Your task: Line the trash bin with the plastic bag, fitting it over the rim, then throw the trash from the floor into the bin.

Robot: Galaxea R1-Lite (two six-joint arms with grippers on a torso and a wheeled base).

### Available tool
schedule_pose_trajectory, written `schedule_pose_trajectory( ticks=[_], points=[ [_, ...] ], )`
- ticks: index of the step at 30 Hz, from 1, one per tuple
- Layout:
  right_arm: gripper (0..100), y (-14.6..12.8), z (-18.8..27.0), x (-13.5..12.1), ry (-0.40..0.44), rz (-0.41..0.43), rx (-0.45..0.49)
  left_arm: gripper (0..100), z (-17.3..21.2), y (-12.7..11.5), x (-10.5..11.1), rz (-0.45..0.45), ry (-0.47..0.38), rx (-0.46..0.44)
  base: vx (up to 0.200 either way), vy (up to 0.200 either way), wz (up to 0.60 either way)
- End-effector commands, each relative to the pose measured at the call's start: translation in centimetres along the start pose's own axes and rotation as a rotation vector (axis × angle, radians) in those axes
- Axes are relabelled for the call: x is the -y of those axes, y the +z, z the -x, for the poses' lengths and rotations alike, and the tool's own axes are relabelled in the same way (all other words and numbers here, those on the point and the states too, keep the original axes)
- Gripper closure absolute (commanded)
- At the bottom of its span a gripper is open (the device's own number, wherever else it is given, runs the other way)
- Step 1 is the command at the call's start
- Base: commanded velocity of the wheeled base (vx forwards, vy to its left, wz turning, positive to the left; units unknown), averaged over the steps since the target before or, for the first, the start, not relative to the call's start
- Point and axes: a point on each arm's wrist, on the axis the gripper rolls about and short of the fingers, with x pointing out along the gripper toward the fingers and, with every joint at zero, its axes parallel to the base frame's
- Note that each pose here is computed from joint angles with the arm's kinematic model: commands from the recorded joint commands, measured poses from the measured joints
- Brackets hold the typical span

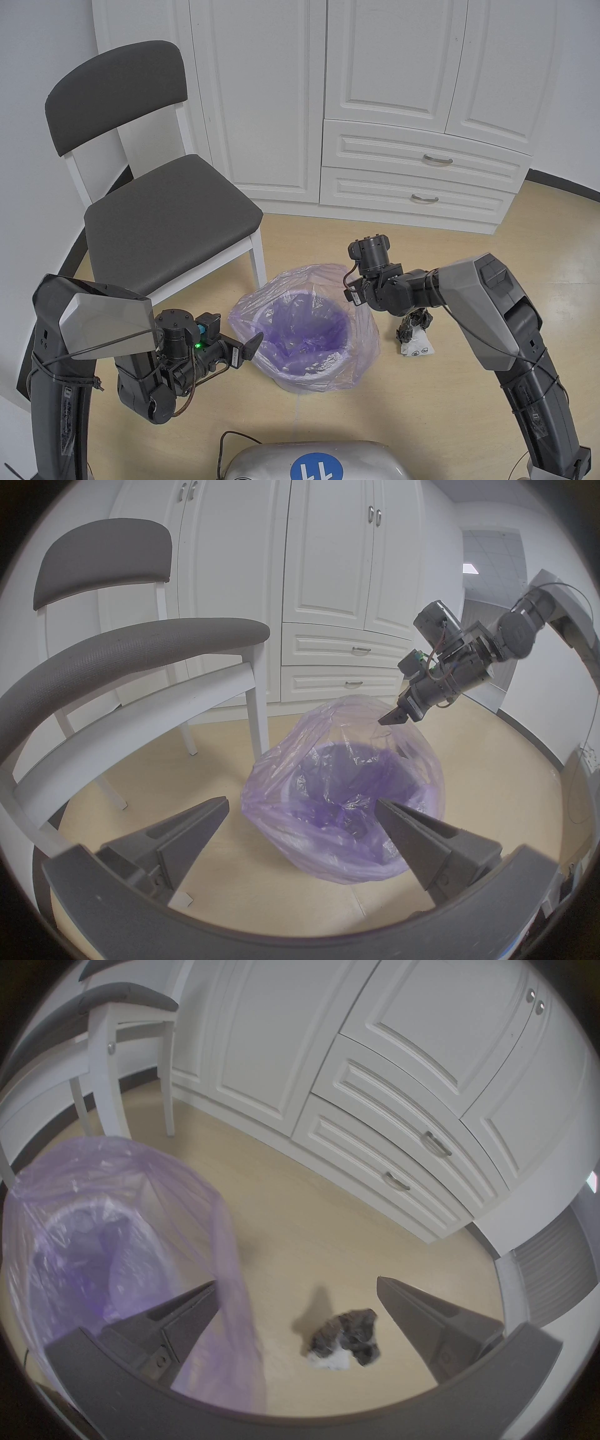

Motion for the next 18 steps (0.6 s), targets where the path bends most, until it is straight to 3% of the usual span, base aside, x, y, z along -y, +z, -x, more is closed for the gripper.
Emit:
schedule_pose_trajectory(
  ticks=[1, 4, 6, 13, 18],
  points=[
    [0, -1.4, -2.2, -1.5, -0.006, -0.139, 0.117, 0, -1.2, -0.4, -0.1, 0.002, 0.027, 0.010, 0.000, 0.000, 0.00],
    [0, 0.8, -1.3, -0.9, -0.010, -0.321, 0.249, 0, -1.9, 0.0, -0.4, 0.021, 0.086, 0.036, 0.000, 0.000, 0.00],
    [0, 1.8, 0.8, 0.1, 0.013, -0.405, 0.268, 0, -2.1, 0.3, -0.4, 0.052, 0.098, 0.052, 0.000, 0.000, 0.00],
    [0, 1.1, 9.0, 1.7, 0.216, -0.526, 0.167, 0, -2.5, 0.0, -0.3, 0.068, 0.099, 0.054, 0.000, 0.000, 0.00],
    [0, -1.1, 8.6, 1.5, 0.220, -0.547, 0.170, 0, -3.2, -0.5, 0.0, 0.067, 0.112, 0.052, 0.000, 0.000, 0.00]
  ],
)
